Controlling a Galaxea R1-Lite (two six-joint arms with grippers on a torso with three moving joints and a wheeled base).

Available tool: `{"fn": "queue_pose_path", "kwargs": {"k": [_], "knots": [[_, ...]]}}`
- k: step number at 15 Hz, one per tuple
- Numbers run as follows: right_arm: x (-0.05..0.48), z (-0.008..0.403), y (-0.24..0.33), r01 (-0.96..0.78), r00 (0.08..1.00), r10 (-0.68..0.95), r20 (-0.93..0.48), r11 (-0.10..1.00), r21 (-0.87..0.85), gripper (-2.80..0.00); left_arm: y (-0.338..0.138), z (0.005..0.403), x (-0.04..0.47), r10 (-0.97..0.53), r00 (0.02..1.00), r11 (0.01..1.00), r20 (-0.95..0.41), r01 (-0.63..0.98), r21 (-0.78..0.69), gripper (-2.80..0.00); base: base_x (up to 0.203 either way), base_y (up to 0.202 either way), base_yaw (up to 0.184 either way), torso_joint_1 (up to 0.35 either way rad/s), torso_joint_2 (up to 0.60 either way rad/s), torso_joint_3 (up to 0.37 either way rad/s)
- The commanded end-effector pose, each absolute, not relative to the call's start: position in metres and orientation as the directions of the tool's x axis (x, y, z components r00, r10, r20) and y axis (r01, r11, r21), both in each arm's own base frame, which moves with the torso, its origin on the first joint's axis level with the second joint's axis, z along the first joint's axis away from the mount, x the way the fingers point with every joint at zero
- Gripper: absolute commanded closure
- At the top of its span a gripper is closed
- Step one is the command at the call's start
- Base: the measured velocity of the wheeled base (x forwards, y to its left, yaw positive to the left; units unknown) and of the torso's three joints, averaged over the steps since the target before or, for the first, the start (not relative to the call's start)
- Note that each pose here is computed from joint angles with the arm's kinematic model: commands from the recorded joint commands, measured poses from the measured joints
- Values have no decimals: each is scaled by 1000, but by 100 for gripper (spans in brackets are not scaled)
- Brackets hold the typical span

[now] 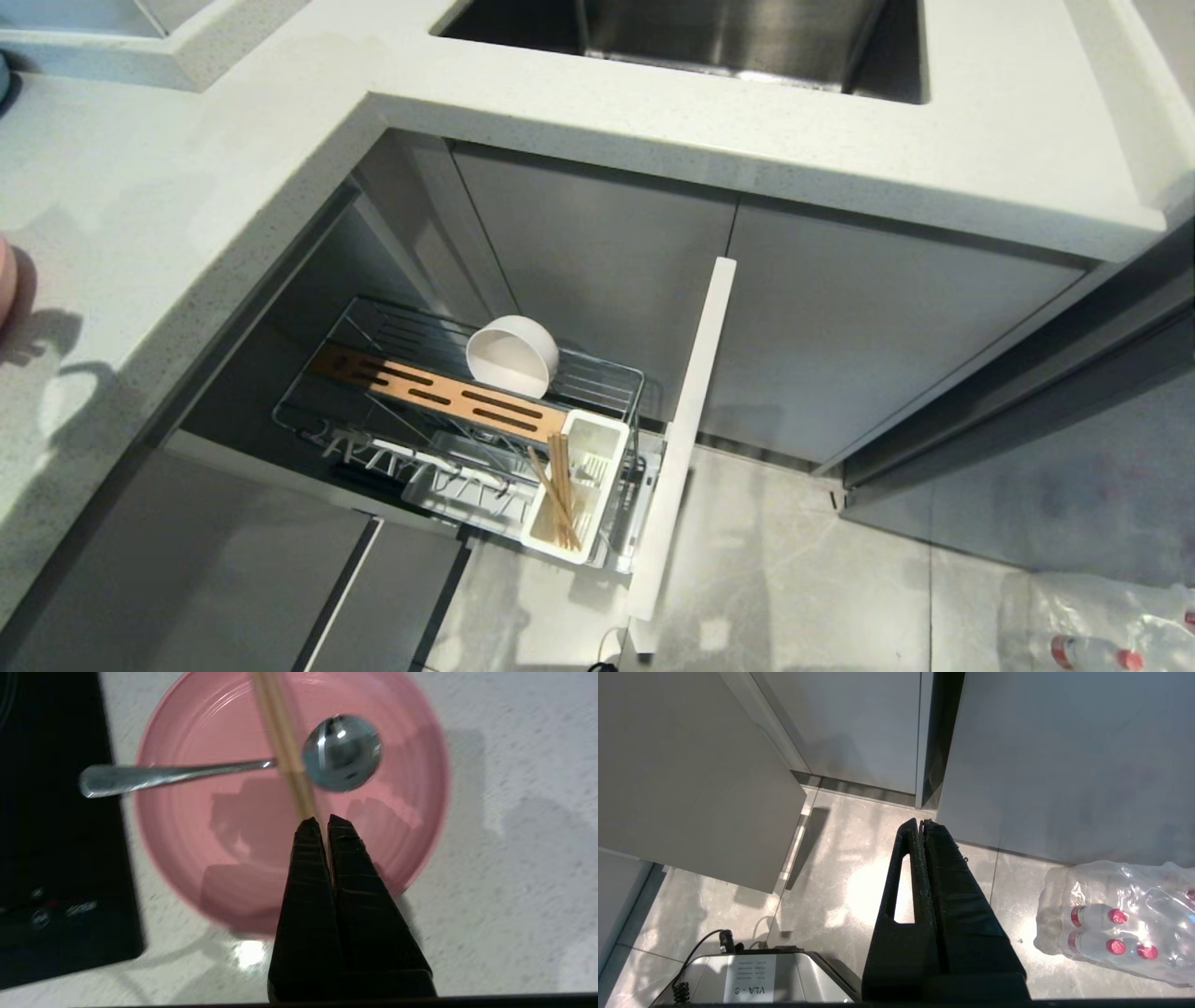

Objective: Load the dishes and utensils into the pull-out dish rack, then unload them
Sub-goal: Pick up the chopsticks and place it in the cupboard

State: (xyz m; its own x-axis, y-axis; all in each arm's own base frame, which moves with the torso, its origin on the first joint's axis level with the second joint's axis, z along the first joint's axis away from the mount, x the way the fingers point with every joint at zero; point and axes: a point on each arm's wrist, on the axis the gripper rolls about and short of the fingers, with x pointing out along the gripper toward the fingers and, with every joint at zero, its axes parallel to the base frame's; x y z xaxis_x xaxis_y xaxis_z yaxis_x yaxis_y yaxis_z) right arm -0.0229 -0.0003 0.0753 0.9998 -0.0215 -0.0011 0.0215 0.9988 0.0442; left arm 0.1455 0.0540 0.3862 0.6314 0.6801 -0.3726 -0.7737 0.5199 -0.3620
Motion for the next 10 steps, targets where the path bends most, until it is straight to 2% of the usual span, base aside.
{"fn": "queue_pose_path", "kwargs": {"k": [1,5,10], "knots": [[-23,75,0,21,1000,-21,-3,999,44,0,51,387,129,684,629,511,-369,-775,-372,0,0,0,0,0,0,0],[-23,75,0,22,1000,-21,-5,999,44,0,46,384,118,641,659,540,-394,-752,-379,0,0,0,0,0,0,0],[-23,75,0,21,1000,-21,-4,999,44,0,51,366,121,638,619,517,-457,-785,-341,0,0,0,0,0,0,0]]}}
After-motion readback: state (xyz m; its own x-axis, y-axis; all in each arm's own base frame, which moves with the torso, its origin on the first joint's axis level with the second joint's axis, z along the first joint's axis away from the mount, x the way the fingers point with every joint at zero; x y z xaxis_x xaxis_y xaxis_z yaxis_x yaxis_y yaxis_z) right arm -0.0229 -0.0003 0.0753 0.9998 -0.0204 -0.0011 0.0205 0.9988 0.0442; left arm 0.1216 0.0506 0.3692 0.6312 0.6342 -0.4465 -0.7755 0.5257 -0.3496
